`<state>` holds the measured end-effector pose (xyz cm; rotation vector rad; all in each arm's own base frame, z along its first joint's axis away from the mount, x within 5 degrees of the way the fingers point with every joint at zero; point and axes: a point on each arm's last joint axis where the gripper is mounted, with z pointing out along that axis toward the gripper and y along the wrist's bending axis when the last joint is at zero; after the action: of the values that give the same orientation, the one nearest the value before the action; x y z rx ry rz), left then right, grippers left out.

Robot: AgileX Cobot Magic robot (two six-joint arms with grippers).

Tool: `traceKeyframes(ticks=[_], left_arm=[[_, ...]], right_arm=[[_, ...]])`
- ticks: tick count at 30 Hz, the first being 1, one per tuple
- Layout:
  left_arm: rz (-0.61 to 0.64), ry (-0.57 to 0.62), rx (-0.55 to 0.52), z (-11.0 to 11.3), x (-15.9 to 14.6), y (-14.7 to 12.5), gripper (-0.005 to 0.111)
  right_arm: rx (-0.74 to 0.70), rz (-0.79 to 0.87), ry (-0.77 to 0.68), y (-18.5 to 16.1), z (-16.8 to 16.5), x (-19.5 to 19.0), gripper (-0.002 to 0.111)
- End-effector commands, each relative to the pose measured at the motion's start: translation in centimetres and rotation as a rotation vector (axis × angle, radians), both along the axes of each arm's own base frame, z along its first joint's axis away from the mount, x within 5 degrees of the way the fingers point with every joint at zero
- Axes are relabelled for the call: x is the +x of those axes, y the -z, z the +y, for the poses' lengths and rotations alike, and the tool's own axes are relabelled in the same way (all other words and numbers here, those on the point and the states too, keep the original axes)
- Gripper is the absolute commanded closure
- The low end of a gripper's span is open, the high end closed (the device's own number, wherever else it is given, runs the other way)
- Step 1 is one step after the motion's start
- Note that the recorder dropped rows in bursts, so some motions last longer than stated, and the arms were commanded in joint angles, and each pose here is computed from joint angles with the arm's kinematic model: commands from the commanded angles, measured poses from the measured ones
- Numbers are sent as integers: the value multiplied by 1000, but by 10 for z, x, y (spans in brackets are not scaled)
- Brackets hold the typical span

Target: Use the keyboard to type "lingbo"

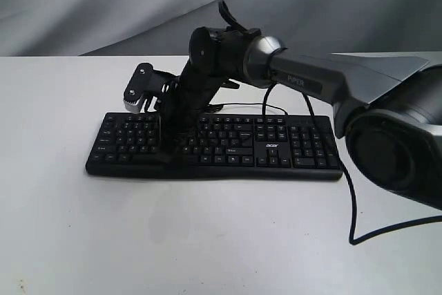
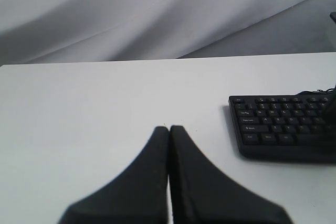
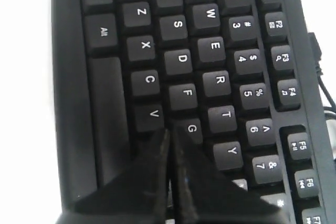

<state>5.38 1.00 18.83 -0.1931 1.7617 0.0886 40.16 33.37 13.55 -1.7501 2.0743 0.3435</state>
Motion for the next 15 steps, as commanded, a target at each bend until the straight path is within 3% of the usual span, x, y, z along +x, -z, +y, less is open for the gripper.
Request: traceKeyframes(ticks=[1,15], left_arm=[[-5,-2,-11,0,0,1,106],[-5,-2,-11,0,0,1,106]], right_arm=[[10,-10,1,-4,1,-1,108],[27,5,7,2,3,-1,108]])
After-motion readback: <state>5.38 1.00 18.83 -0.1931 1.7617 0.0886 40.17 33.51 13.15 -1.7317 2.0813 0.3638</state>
